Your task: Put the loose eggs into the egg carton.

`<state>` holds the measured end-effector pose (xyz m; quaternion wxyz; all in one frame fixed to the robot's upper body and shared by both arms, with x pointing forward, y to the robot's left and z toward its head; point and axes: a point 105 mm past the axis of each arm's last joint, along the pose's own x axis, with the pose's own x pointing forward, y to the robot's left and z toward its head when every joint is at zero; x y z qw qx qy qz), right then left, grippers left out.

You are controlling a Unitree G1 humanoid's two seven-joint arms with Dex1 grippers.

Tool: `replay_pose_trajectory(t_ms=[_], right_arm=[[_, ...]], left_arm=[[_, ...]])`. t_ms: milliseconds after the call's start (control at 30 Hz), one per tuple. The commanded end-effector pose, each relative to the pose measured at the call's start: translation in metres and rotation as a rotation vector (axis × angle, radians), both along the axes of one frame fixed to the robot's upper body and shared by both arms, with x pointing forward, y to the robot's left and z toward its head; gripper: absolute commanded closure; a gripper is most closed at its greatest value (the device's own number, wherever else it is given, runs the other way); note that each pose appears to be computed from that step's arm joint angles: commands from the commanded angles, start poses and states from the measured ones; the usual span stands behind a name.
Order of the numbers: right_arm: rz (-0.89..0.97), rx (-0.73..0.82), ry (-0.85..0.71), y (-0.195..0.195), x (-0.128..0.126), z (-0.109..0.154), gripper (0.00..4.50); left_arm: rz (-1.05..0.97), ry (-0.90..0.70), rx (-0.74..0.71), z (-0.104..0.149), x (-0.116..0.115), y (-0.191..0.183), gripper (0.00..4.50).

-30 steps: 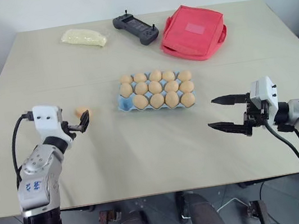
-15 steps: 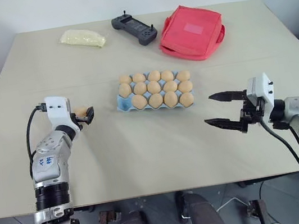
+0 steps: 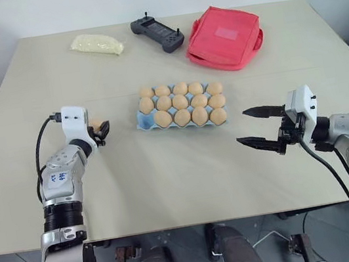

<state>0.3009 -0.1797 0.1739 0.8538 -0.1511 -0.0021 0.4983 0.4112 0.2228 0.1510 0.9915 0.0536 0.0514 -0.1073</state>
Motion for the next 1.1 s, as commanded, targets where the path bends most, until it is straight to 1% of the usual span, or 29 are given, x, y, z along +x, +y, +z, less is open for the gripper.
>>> replay_pose_trajectory(t_ms=[33,100,233,400,533,567,600,700,733,867,1000,1100], right_arm=[[0.001,0.008,-0.056,0.000,-0.002,0.013,0.47],[-0.002,0.010,-0.063,0.000,-0.001,0.013,0.47],[-0.006,0.021,-0.075,0.001,-0.001,0.014,0.47],[-0.016,0.026,-0.079,0.000,-0.003,0.012,0.47],[-0.029,0.028,-0.077,-0.001,-0.006,0.010,0.47],[-0.031,0.028,-0.077,-0.001,-0.006,0.010,0.47],[-0.034,0.029,-0.077,-0.001,-0.006,0.010,0.47],[-0.039,0.030,-0.077,-0.002,-0.007,0.010,0.47],[-0.040,0.029,-0.077,-0.002,-0.007,0.010,0.47],[-0.042,0.028,-0.076,-0.002,-0.007,0.009,0.47],[-0.040,0.029,-0.082,-0.003,-0.005,0.011,0.47],[-0.044,0.025,-0.089,-0.006,-0.003,0.014,0.47]], left_arm=[[-0.222,-0.129,-0.008,0.043,0.001,-0.040,2.05],[-0.324,-0.152,0.004,0.046,0.000,-0.059,2.05],[-0.481,-0.160,0.007,0.044,-0.005,-0.092,2.05],[-0.553,-0.128,0.009,0.037,-0.005,-0.108,2.05],[-0.541,-0.119,0.019,0.033,0.000,-0.109,2.05],[-0.530,-0.119,0.022,0.032,0.001,-0.108,1.36],[-0.521,-0.117,0.022,0.033,0.002,-0.107,1.16],[-0.518,-0.116,0.023,0.035,0.002,-0.106,0.16],[-0.522,-0.119,0.027,0.036,0.002,-0.106,0.04],[-0.519,-0.130,0.026,0.041,-0.001,-0.103,0.04],[-0.486,-0.152,0.037,0.049,-0.003,-0.091,0.04],[-0.523,-0.165,0.015,0.056,-0.018,-0.076,0.04]])
